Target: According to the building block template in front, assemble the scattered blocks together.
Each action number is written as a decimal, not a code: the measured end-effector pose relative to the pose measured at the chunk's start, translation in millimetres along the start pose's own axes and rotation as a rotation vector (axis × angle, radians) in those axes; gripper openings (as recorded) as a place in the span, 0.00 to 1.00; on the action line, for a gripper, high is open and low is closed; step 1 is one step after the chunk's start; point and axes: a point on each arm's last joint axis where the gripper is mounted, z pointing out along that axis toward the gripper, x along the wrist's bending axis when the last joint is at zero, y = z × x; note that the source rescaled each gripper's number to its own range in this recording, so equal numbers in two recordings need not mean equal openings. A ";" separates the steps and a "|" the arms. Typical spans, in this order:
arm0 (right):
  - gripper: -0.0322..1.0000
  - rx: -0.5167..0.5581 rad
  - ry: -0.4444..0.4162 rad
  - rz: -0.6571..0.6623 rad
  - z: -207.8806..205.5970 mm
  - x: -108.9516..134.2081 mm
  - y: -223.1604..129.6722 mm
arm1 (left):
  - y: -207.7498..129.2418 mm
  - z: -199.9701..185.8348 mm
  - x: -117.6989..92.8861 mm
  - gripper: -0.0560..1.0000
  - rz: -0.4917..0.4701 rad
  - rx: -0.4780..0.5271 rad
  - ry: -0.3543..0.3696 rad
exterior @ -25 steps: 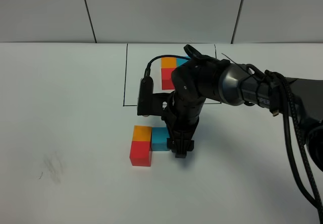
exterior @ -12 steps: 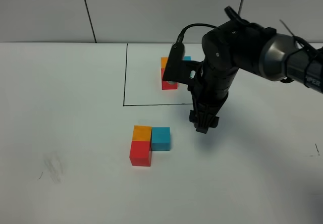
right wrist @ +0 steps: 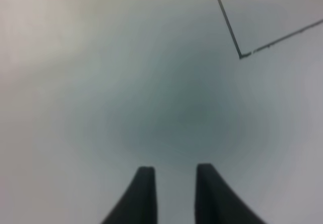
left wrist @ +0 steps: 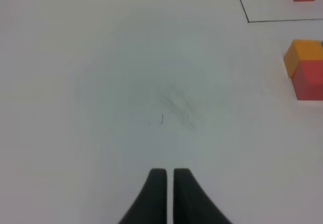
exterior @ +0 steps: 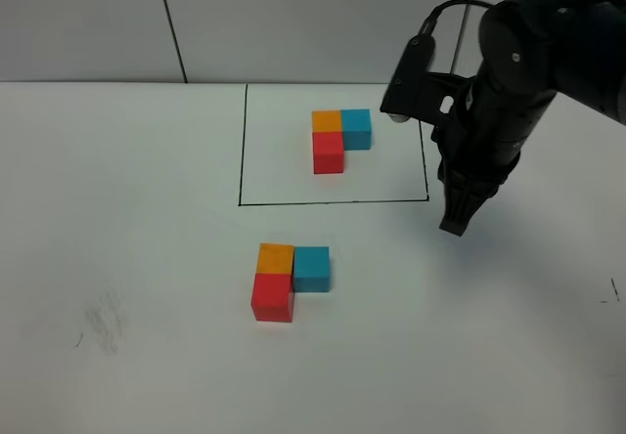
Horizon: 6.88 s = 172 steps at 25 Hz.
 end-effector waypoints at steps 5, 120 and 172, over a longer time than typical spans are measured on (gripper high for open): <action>0.04 -0.047 -0.038 0.143 -21.5 -0.4 -28.2 | 0.0 0.0 0.0 0.06 0.000 0.000 0.000; 0.03 -0.624 -0.601 1.187 -125.6 215.4 -290.3 | 0.0 0.0 0.0 0.06 -0.001 0.000 0.000; 0.03 -0.595 -0.568 0.937 -120.7 213.1 -292.0 | 0.0 0.0 0.0 0.06 0.000 0.000 0.000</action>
